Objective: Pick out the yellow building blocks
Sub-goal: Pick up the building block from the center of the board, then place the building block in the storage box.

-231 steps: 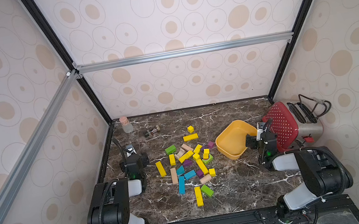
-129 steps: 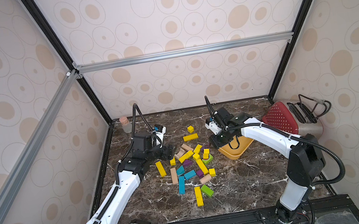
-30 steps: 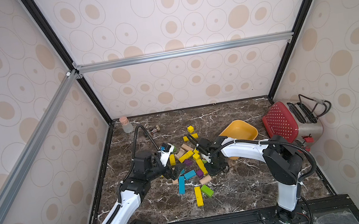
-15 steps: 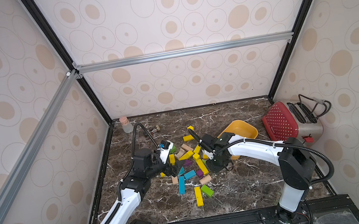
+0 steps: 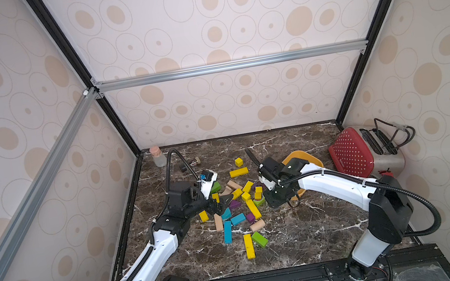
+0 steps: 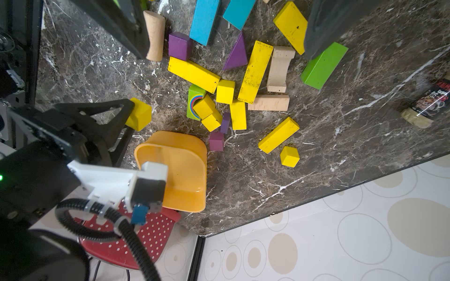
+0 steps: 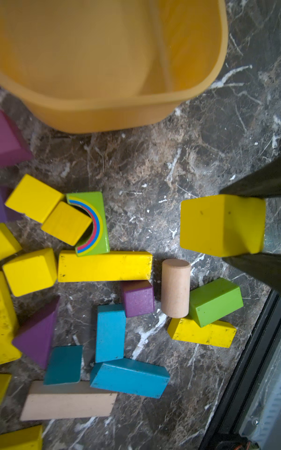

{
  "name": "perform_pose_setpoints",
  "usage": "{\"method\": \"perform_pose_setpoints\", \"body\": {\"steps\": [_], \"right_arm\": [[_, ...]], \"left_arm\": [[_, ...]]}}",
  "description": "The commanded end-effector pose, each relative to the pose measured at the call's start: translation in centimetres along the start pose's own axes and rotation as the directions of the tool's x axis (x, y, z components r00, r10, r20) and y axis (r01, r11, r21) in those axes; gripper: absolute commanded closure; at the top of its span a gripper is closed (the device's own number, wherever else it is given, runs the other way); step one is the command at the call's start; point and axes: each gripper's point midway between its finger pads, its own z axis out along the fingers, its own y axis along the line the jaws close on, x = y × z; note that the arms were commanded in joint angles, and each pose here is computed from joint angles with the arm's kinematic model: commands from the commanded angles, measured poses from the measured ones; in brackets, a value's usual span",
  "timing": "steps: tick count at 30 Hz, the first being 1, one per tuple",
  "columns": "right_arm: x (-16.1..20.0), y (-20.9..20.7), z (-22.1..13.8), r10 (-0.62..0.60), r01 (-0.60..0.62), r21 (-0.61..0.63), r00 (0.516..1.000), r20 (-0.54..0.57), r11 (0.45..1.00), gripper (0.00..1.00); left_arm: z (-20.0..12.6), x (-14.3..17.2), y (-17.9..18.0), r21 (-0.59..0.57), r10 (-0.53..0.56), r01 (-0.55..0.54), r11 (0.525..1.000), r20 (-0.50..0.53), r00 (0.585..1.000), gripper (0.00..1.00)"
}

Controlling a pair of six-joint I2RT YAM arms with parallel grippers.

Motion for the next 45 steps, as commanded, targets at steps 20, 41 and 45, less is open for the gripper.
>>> {"method": "perform_pose_setpoints", "body": {"steps": [20, 41, 45], "right_arm": [[-6.8, -15.5, 0.2, 0.241, -0.265, 0.142, 0.956, 0.170, 0.954, 1.00], [-11.2, -23.5, 6.9, 0.370, -0.393, 0.162, 0.916, 0.155, 0.905, 0.95], [-11.7, -23.8, 7.2, 0.367, -0.392, 0.163, 0.916, 0.162, 0.906, 0.91]], "left_arm": [[11.3, -6.6, -4.2, 0.139, 0.112, -0.119, 0.983, 0.054, 0.992, 0.05], [17.9, -7.5, -5.1, 0.154, 0.010, -0.018, 0.988, 0.047, 0.999, 0.07], [17.4, -7.2, -5.2, 0.151, 0.011, -0.017, 0.988, 0.039, 0.999, 0.06]]}}
